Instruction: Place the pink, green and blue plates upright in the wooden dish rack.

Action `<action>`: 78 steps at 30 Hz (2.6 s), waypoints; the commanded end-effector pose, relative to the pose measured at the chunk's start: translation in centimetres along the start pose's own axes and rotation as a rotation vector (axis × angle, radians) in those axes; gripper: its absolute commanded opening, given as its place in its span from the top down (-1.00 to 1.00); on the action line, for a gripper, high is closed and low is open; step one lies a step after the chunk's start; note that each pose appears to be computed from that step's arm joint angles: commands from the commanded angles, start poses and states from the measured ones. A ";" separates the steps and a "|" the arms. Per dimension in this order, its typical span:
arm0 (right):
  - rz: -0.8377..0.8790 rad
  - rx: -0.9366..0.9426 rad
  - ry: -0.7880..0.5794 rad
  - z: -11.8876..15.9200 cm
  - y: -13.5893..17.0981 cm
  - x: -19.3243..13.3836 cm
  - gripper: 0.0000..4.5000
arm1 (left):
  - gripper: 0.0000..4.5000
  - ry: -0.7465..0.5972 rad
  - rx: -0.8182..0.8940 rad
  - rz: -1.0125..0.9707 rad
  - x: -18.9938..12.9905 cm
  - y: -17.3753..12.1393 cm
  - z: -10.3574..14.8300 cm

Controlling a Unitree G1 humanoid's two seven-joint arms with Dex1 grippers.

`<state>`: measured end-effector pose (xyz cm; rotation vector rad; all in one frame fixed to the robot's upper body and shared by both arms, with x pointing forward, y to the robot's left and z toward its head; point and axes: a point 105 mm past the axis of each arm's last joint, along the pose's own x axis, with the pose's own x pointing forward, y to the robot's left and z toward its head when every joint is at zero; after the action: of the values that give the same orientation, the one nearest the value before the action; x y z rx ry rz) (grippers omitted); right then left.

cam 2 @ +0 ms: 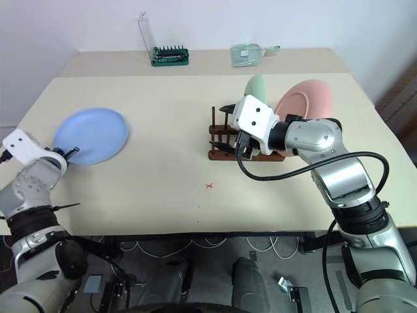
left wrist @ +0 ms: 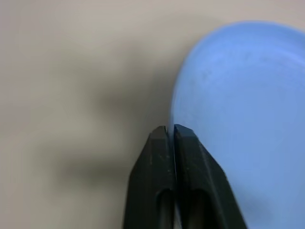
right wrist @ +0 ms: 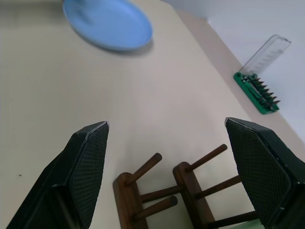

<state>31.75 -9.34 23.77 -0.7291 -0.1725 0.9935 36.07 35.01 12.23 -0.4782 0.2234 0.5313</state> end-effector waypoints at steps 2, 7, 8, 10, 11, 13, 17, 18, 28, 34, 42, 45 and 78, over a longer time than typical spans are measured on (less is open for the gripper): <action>-0.032 -0.096 -0.035 1.5 -0.4 0.2 -0.77 | 0.98 -0.176 0.039 -0.163 -1.6 -4.8 3.9; -0.035 -0.313 -0.061 2.6 0.2 3.4 -0.77 | 0.98 -0.447 0.191 -0.456 -7.0 -14.5 7.7; -0.036 -0.373 -0.051 2.5 0.3 4.2 -0.77 | 0.98 -0.465 0.217 -0.488 -7.9 -15.7 7.7; -0.029 -0.442 -0.042 2.3 0.6 5.3 -0.77 | 0.98 -0.476 0.224 -0.529 -9.0 -17.3 7.8; -0.025 -0.455 -0.052 2.5 0.7 5.8 -0.88 | 0.99 -0.478 0.222 -0.552 -9.6 -18.1 7.8; -0.052 -0.531 -0.068 3.1 0.5 6.5 -1.00 | 1.00 -0.471 0.235 -0.594 -10.7 -19.5 7.8; -0.094 -0.668 -0.058 3.4 0.0 7.5 -1.00 | 1.00 -0.450 0.259 -0.653 -12.2 -21.1 7.3; -0.098 -0.690 -0.055 3.3 -0.1 7.7 -1.00 | 1.00 -0.439 0.260 -0.667 -12.5 -21.4 7.1; -0.116 -0.753 0.003 1.3 -0.9 9.2 -1.00 | 1.00 -0.356 0.289 -0.752 -13.6 -22.2 5.8; -0.112 -0.764 -0.001 1.2 -0.8 9.3 0.00 | 1.00 -0.331 0.262 -0.760 -13.4 -22.0 5.5; -0.135 -0.775 -0.022 1.6 -0.6 8.9 1.00 | 0.36 -0.432 -0.024 -0.806 -14.2 -21.6 9.8; -0.140 -0.770 -0.033 1.7 -0.6 8.7 1.00 | -0.30 -0.492 -0.264 -0.698 -12.8 -18.8 13.2; -0.314 0.949 -0.471 4.6 -1.9 1.4 1.00 | -0.30 -0.057 0.682 -1.439 -16.1 -14.3 -7.4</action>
<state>32.15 -6.57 27.27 0.3548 -0.1645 0.7926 29.87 13.99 15.11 0.0916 0.0148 -0.9082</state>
